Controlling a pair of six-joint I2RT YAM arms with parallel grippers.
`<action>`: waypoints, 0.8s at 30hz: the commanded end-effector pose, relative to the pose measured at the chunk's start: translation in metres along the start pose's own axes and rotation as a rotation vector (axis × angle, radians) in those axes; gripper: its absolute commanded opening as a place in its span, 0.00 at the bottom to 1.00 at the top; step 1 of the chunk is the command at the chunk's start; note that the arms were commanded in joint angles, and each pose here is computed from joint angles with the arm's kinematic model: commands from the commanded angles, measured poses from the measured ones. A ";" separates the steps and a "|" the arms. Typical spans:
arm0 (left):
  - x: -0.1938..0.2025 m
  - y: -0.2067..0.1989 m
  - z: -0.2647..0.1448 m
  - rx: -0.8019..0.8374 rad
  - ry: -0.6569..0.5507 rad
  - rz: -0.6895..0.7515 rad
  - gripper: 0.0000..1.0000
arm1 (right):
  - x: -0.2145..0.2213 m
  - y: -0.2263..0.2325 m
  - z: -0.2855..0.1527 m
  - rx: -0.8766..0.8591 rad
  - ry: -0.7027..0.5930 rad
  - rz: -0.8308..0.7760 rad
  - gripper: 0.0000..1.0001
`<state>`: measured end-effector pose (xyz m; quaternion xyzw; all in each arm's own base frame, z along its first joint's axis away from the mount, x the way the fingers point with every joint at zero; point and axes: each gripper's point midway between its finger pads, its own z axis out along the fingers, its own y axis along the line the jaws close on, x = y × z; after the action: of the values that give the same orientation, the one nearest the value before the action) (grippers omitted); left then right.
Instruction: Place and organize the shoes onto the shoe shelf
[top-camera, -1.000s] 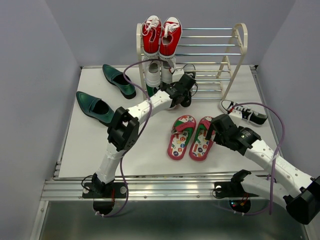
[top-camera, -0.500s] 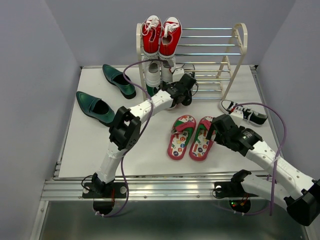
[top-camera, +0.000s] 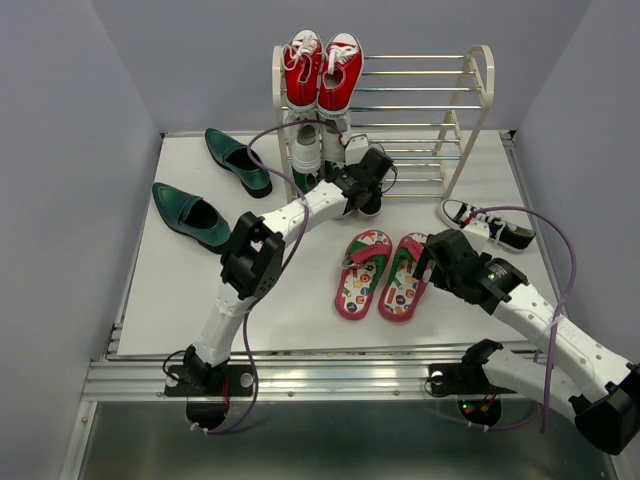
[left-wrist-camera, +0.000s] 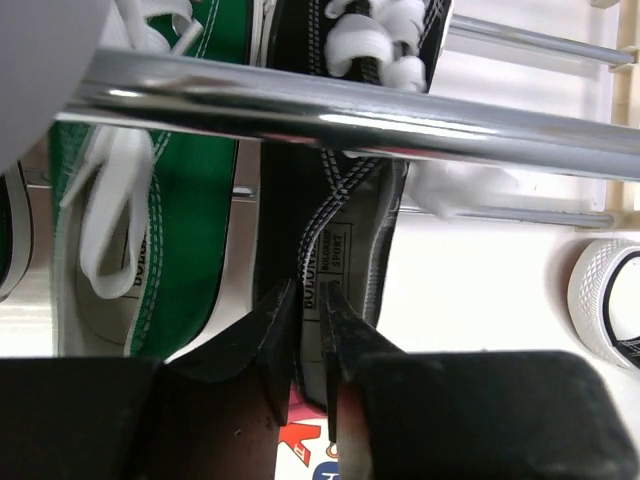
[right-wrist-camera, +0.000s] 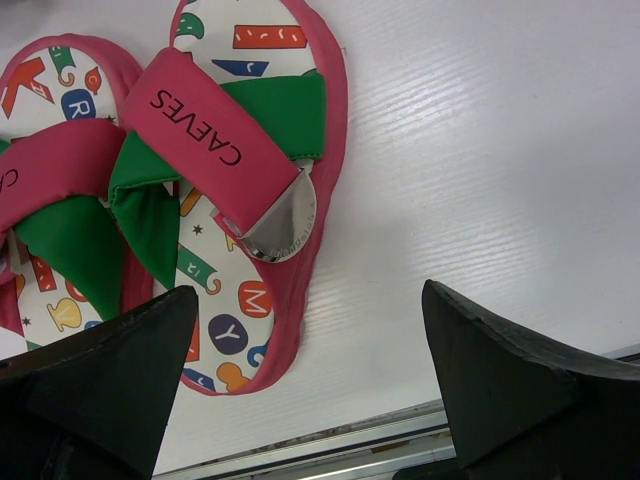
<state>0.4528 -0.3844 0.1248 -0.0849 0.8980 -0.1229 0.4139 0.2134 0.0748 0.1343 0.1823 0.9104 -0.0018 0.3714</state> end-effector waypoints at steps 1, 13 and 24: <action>-0.031 0.000 0.003 0.012 -0.053 -0.065 0.29 | -0.005 -0.007 -0.002 0.027 -0.032 0.026 1.00; -0.050 -0.005 -0.032 0.048 -0.069 -0.061 0.56 | -0.006 -0.006 -0.009 0.015 -0.017 0.033 1.00; -0.062 -0.050 -0.145 0.278 -0.107 0.002 0.90 | -0.056 -0.019 -0.036 0.099 -0.160 0.060 1.00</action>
<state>0.4168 -0.3904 0.1991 -0.0591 0.8829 -0.1936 0.4237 0.2067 0.0590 0.1548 0.1945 0.9039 -0.0279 0.3799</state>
